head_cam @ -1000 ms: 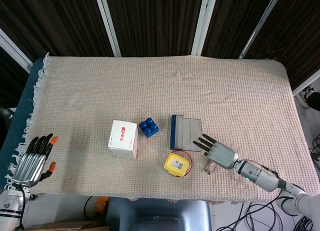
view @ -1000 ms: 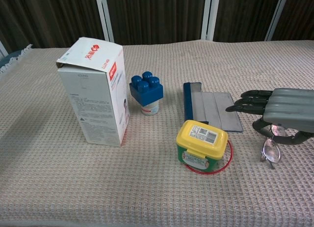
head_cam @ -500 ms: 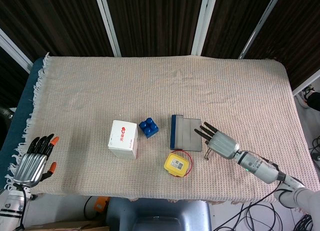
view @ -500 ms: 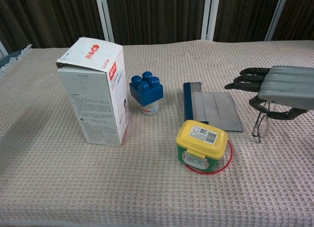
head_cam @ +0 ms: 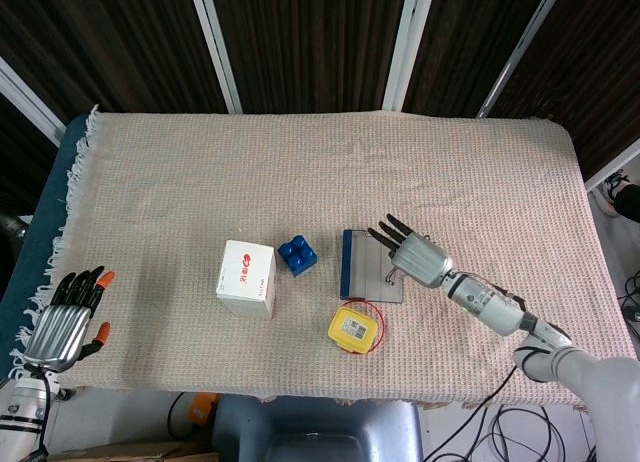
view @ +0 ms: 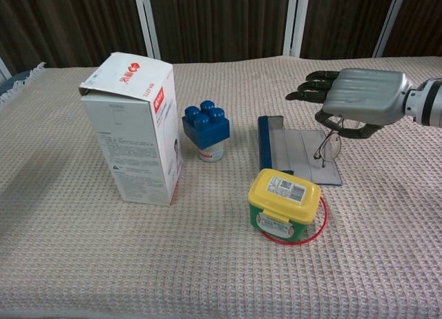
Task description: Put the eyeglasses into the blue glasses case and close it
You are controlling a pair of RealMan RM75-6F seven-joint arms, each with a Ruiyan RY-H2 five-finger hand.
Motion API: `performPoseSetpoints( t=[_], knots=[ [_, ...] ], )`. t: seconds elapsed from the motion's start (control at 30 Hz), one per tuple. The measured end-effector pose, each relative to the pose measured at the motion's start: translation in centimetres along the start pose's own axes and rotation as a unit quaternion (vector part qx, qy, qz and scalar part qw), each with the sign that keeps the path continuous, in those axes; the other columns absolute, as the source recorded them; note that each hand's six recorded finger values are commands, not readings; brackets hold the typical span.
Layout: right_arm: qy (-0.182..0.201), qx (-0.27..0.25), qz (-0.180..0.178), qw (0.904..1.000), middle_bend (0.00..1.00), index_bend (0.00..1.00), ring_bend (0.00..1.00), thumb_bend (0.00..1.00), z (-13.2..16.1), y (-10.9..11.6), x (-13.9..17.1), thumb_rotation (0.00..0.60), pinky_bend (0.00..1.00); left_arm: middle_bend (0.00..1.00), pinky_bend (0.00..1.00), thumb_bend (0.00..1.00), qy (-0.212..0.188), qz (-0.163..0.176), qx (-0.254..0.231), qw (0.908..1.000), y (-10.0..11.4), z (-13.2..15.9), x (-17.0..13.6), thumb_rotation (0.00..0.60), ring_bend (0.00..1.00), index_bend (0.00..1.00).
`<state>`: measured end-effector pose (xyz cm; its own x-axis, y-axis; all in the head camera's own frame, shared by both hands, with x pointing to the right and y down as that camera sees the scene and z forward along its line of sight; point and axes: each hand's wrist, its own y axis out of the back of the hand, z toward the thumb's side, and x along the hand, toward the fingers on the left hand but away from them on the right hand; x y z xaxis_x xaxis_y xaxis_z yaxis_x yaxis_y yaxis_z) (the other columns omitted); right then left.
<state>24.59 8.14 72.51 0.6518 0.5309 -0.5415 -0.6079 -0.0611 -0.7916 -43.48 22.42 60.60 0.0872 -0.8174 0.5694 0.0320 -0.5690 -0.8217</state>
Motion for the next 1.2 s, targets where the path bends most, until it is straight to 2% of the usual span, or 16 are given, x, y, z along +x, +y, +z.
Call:
performPoseSetpoints(
  t=[0.3,1.0,1.2],
  knots=[
    [0.018,-0.001,-0.006,0.9998,0.01,0.74,0.0,0.56,1.7,0.4,-1.7,0.6,0.0,0.0,0.01,0.42,0.004,0.001,-0.003,1.0,0.1,-0.3,0.1,0.6,0.0,0.0],
    [0.025,-0.008,-0.042,0.9988,0.01,0.69,0.0,0.56,4.9,2.7,-5.4,0.6,0.0,0.0,0.01,0.42,-0.01,-0.006,-0.002,0.9999,-0.1,0.3,-0.3,0.6,0.0,0.0],
    [0.022,-0.004,-0.055,0.9982,0.01,0.63,0.0,0.56,5.2,3.2,-5.9,0.6,0.0,0.0,0.01,0.42,-0.01,-0.005,-0.003,0.9999,-0.1,0.3,-0.3,0.6,0.0,0.0]
  ],
)
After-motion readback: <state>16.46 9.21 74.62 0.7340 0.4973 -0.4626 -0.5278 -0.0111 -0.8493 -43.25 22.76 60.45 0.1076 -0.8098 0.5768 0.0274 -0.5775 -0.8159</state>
